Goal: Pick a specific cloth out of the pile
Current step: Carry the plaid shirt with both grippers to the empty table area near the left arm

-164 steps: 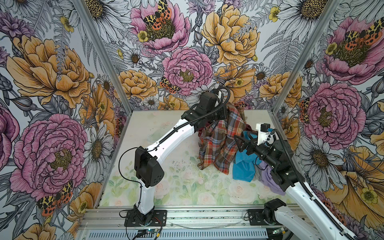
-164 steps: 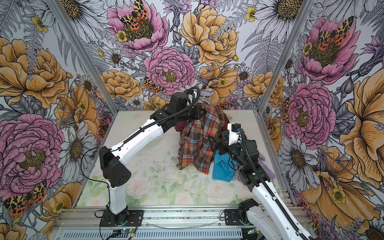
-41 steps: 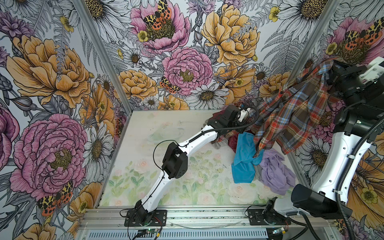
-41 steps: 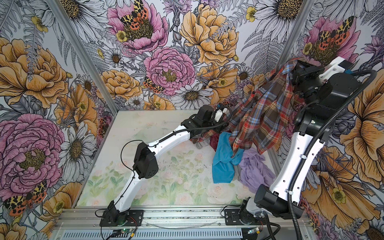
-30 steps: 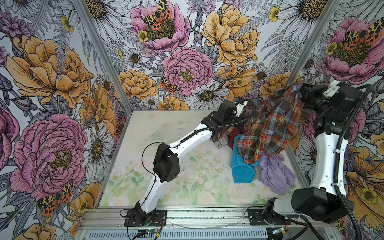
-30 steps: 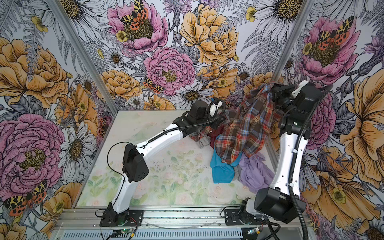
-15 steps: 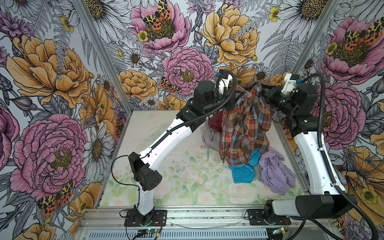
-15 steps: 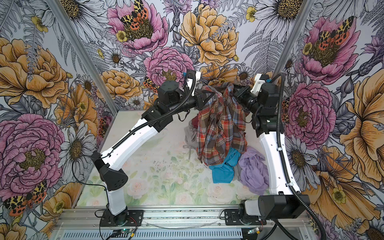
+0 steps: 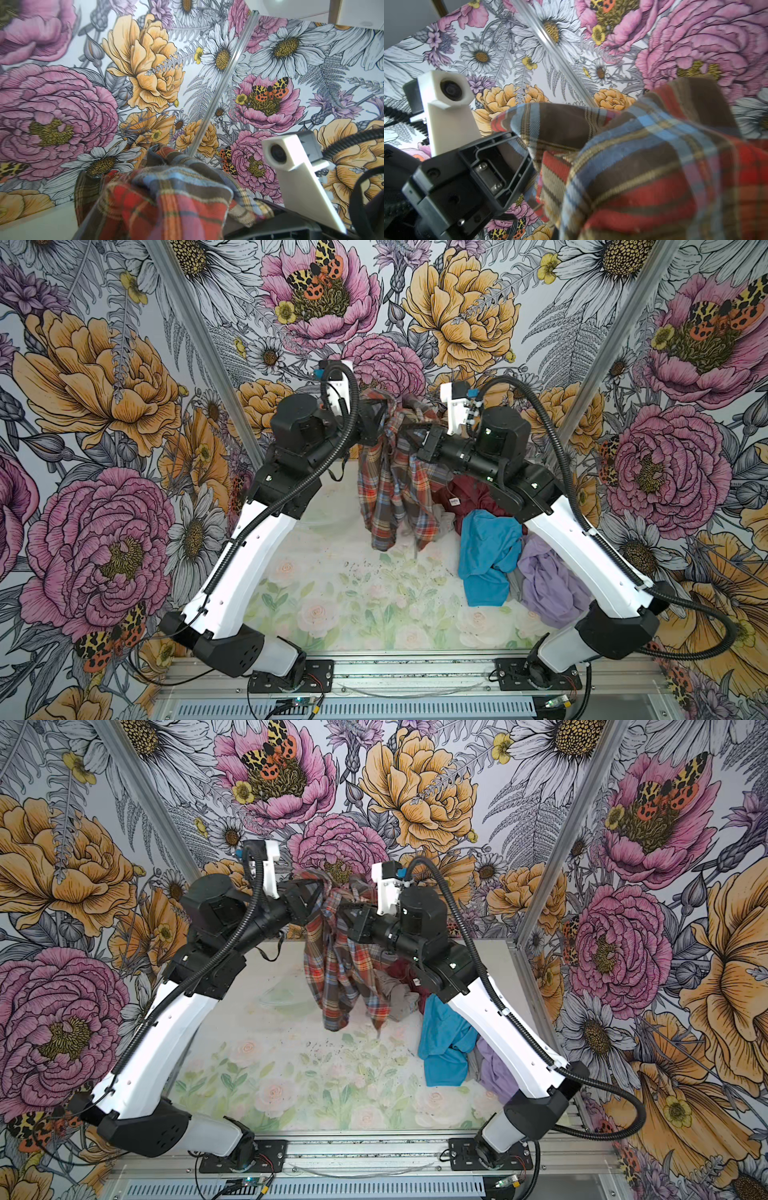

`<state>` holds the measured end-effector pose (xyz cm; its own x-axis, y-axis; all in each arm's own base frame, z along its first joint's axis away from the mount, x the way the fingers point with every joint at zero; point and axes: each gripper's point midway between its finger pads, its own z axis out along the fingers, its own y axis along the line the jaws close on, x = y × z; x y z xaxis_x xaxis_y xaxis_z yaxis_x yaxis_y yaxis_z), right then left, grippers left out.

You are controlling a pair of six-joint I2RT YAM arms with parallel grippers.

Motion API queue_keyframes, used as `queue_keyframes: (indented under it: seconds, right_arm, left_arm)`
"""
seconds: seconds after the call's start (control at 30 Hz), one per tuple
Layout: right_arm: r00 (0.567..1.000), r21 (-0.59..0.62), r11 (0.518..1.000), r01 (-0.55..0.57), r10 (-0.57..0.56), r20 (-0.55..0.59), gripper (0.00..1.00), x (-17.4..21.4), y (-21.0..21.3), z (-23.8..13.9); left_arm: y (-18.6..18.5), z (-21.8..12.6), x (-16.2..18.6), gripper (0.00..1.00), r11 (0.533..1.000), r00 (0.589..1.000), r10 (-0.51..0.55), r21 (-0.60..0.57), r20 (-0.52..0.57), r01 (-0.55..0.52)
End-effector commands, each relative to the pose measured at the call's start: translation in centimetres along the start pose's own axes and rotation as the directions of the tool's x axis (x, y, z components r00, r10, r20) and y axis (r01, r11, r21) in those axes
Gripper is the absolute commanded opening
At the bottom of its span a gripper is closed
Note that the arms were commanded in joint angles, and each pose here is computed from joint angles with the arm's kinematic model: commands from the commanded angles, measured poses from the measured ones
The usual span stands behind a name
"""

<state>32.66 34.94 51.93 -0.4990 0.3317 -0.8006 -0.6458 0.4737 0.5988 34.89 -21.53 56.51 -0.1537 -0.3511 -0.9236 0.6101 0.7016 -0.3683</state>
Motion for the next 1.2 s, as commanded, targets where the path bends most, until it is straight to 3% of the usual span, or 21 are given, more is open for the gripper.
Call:
queue_keyframes:
  seconds: [0.0, 0.17, 0.4, 0.6, 0.83, 1.17]
  right_arm:
    - [0.999, -0.092, 0.995, 0.034, -0.034, -0.002, 0.00, 1.0, 3.5, 4.4]
    - [0.998, -0.190, 0.982, -0.007, -0.004, -0.058, 0.00, 4.8, 4.3, 12.7]
    - [0.994, -0.134, 0.991, -0.015, 0.000, -0.111, 0.00, 10.9, -1.2, 19.7]
    - [0.986, -0.088, 0.996, -0.033, 0.018, -0.167, 0.00, 14.9, -5.7, 22.5]
    - [0.964, 0.001, 1.000, -0.018, 0.017, -0.266, 0.00, 21.5, -11.0, 24.9]
    - [0.925, 0.131, 0.991, 0.019, 0.032, -0.378, 0.00, 30.0, -16.8, 25.9]
  left_arm:
    - [3.6, -3.8, -1.5, 0.00, 0.989, 0.999, 0.011, -0.150, 0.034, -0.006]
    - [10.5, -8.8, -0.9, 0.00, 0.940, 0.997, -0.053, -0.334, 0.052, 0.067]
    - [18.3, -12.2, 4.6, 0.00, 0.824, 0.994, -0.103, -0.562, -0.026, 0.071]
    - [22.8, -13.6, 8.2, 0.00, 0.724, 0.989, -0.112, -0.689, -0.093, 0.017]
    - [27.1, -13.7, 13.1, 0.00, 0.660, 0.972, -0.183, -0.751, -0.148, 0.010]
    - [33.1, -16.0, 21.2, 0.00, 0.536, 0.920, -0.357, -0.842, -0.161, 0.061]
